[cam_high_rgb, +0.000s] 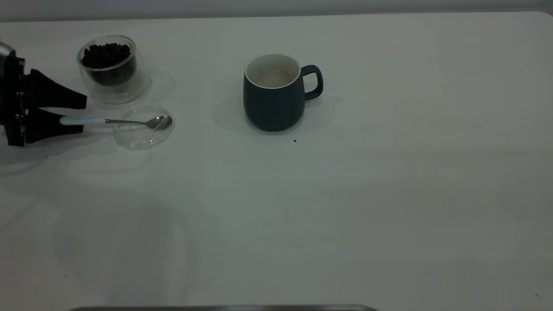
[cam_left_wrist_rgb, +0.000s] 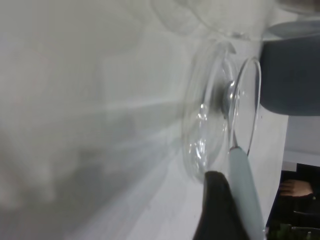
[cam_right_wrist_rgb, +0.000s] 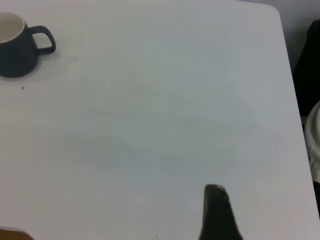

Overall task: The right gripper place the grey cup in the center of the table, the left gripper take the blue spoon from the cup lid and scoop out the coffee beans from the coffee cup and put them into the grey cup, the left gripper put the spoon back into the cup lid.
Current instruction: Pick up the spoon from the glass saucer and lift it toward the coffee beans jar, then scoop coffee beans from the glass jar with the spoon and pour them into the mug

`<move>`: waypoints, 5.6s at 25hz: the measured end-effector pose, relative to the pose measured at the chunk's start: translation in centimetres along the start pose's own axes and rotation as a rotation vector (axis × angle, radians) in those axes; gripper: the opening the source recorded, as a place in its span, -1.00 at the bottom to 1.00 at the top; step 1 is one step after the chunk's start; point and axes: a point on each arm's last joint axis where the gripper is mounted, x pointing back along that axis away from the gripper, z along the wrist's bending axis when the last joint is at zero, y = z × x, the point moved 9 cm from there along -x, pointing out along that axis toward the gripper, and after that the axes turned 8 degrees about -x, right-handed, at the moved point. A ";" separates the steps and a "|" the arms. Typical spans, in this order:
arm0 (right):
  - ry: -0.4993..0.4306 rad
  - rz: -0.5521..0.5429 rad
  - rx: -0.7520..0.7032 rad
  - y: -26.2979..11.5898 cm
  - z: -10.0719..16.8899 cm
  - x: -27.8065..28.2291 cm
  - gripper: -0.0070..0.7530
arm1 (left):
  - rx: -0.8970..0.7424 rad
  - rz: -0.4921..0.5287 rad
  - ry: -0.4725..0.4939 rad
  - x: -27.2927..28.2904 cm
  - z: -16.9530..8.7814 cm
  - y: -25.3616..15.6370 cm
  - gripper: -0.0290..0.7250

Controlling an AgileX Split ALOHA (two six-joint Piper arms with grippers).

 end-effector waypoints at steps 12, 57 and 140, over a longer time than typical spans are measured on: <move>0.000 0.000 0.000 0.0 0.0 0.0 0.23 | 0.000 0.002 -0.002 0.0 0.0 0.0 -0.26; 0.002 0.000 -0.001 0.0 0.0 0.0 0.23 | -0.640 0.028 0.266 9.8 -10.7 9.4 -0.57; 0.003 0.000 -0.001 0.0 0.0 0.0 0.23 | 0.078 -0.061 0.124 6.8 -3.3 7.2 -0.57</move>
